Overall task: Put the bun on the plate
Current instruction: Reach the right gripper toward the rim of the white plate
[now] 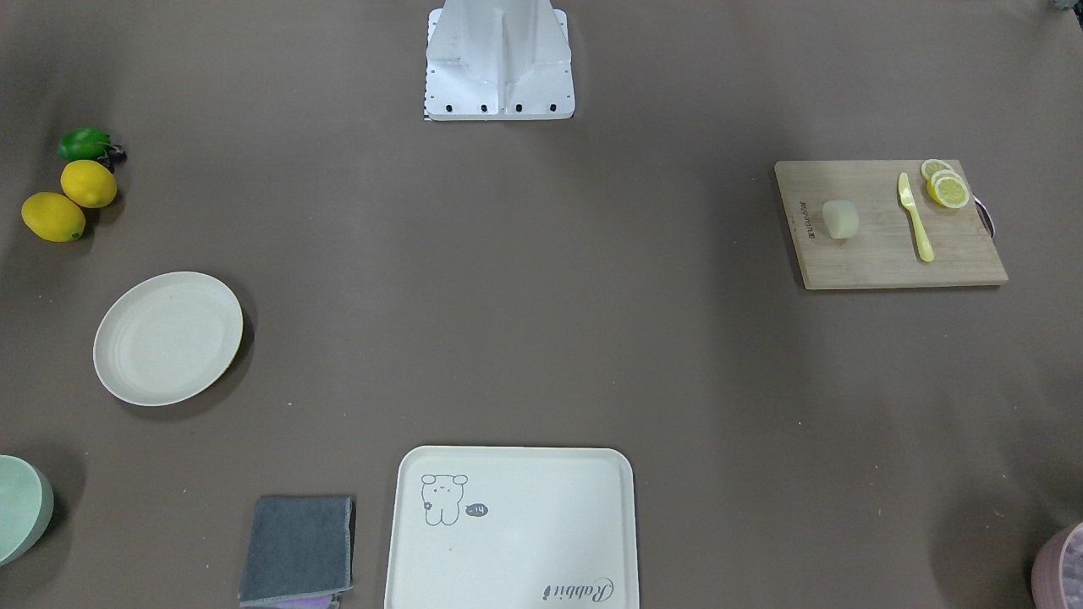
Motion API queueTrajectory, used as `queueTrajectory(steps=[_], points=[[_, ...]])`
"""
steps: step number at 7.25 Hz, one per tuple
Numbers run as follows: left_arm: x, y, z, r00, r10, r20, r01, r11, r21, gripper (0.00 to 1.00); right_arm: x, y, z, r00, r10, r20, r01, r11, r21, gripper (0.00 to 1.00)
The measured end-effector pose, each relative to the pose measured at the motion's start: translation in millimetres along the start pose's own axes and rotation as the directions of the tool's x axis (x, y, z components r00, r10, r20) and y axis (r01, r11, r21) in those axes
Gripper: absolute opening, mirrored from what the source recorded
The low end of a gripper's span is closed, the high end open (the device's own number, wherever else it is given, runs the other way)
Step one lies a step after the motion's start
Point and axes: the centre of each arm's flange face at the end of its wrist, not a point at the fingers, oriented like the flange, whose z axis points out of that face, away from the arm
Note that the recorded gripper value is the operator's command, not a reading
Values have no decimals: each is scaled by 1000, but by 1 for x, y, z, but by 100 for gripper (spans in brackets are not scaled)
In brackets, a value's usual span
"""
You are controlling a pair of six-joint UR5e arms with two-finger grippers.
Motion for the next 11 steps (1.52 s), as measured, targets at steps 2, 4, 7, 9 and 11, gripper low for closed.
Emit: queueTrajectory(steps=[2,4,7,9,11], points=[[26,-9,-27,998,68,-2,-67,995,75,98,-5,-6,-5,998,-68,-4,68,995,73,100],[45,-37,-48,986,163,15,-163,968,190,97,-14,-13,-15,989,-147,-13,147,972,181,100],[67,-47,-69,971,238,16,-232,932,277,98,-40,-26,-42,991,-134,0,129,952,277,100],[84,-48,-77,966,256,-23,-237,920,313,98,-57,-30,-47,993,-114,42,96,945,312,100],[102,-49,-64,960,274,-54,-245,919,308,98,-104,-44,-30,991,-58,119,19,953,301,100]])
